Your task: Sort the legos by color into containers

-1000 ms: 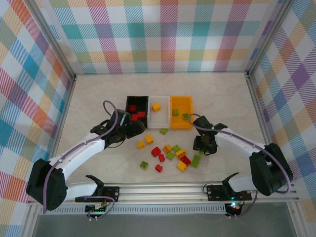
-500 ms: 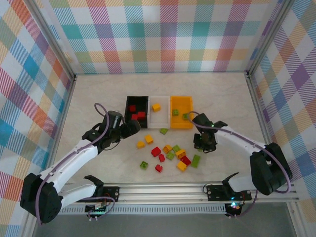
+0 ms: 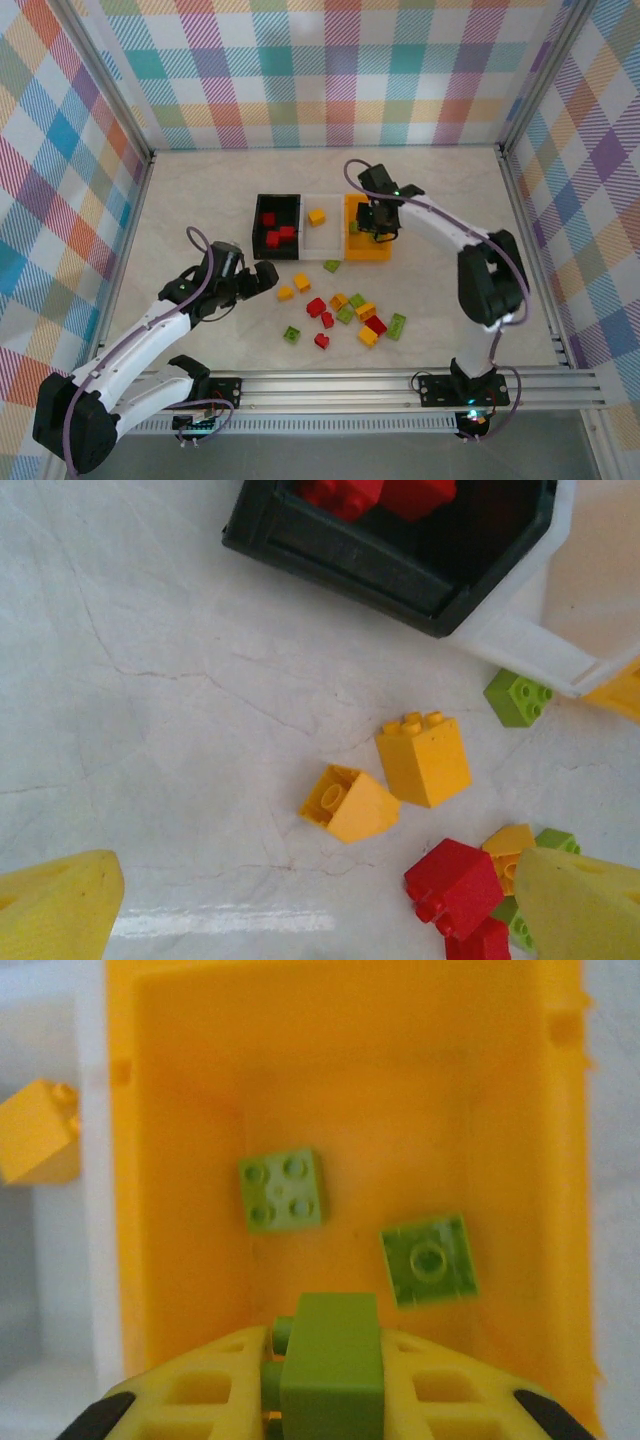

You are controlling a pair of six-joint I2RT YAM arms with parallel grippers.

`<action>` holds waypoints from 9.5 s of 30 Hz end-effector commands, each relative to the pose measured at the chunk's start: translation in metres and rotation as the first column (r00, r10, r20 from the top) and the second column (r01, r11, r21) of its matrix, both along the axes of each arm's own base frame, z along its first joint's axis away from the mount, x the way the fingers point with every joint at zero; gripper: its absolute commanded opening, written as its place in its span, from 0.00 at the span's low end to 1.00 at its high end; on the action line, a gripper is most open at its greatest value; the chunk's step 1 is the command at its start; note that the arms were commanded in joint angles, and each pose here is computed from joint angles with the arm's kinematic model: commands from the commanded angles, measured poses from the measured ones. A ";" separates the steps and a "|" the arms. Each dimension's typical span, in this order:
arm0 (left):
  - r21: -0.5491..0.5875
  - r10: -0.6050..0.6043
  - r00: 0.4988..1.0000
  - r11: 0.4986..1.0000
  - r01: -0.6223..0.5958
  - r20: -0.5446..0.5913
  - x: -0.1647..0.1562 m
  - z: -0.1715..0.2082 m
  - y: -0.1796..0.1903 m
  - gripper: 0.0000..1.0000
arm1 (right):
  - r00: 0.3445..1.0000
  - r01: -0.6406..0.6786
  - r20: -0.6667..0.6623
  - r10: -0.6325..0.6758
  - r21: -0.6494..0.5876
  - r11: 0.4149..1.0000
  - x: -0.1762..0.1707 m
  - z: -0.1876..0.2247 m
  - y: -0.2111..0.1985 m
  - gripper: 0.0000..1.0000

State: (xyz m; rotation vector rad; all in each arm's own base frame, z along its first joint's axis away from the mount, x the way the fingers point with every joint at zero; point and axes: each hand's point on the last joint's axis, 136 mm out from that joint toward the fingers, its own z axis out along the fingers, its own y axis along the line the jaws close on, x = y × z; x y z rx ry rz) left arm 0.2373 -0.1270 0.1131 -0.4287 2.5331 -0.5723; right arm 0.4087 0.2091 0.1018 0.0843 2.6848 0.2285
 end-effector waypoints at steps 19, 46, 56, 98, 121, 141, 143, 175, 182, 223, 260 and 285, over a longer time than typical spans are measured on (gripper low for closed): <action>0.146 -0.425 0.870 0.872 0.468 -0.250 -0.094 -0.066 -0.062 0.92 | 0.996 -0.019 0.086 0.015 0.040 0.999 -0.017 0.022 -0.009 0.71; 0.313 -0.494 0.834 0.774 0.550 -0.245 -0.082 -0.058 -0.095 0.37 | 0.991 0.037 0.125 -0.046 0.072 0.997 -0.052 0.033 -0.044 0.71; 0.210 -0.470 0.882 0.865 0.456 0.020 0.042 0.037 -0.165 0.36 | 0.992 0.080 0.089 -0.087 0.082 0.993 -0.090 0.012 -0.065 0.71; 0.062 -0.334 0.921 0.942 0.328 0.198 0.060 0.072 -0.154 1.00 | 0.921 0.143 -0.375 -0.105 0.075 0.987 -0.221 -0.062 -0.080 0.63; 0.095 -0.259 0.949 0.965 0.245 0.178 0.002 0.034 -0.076 1.00 | 0.809 0.118 -0.575 -0.119 -0.039 0.992 -0.255 -0.085 -0.068 0.35; 0.145 -0.240 0.965 0.964 0.223 0.106 -0.016 0.014 -0.052 1.00 | 0.984 0.010 0.179 0.002 -0.066 0.998 -0.014 0.052 -0.028 0.32; 0.150 -0.237 0.967 0.964 0.221 0.096 -0.018 0.012 -0.050 1.00 | 0.980 0.003 0.199 0.014 -0.086 0.996 0.009 0.050 -0.020 0.33; 0.373 -0.283 0.944 0.869 0.326 -0.168 0.016 -0.076 -0.058 0.80 | 0.968 -0.037 0.248 0.022 0.053 0.998 -0.028 0.058 -0.007 0.69; 0.428 -0.272 0.949 0.847 0.316 -0.162 0.030 -0.089 -0.057 0.73 | 0.961 -0.033 0.274 0.018 0.050 0.998 -0.028 0.066 -0.011 0.69; 0.363 -0.223 0.974 0.906 0.216 -0.021 0.206 -0.007 -0.157 0.30 | 0.975 -0.010 0.221 -0.019 0.126 0.992 -0.087 0.043 -0.036 0.70; 0.108 -0.222 0.963 0.972 0.207 0.154 0.019 0.049 -0.088 1.00 | 0.888 -0.329 -0.296 0.353 0.129 0.936 -0.290 -0.041 -0.019 0.61; 0.128 -0.143 0.981 0.984 0.126 0.134 0.008 0.038 -0.051 1.00 | 0.856 -0.447 -0.294 0.425 -0.007 0.895 -0.275 -0.079 0.027 0.66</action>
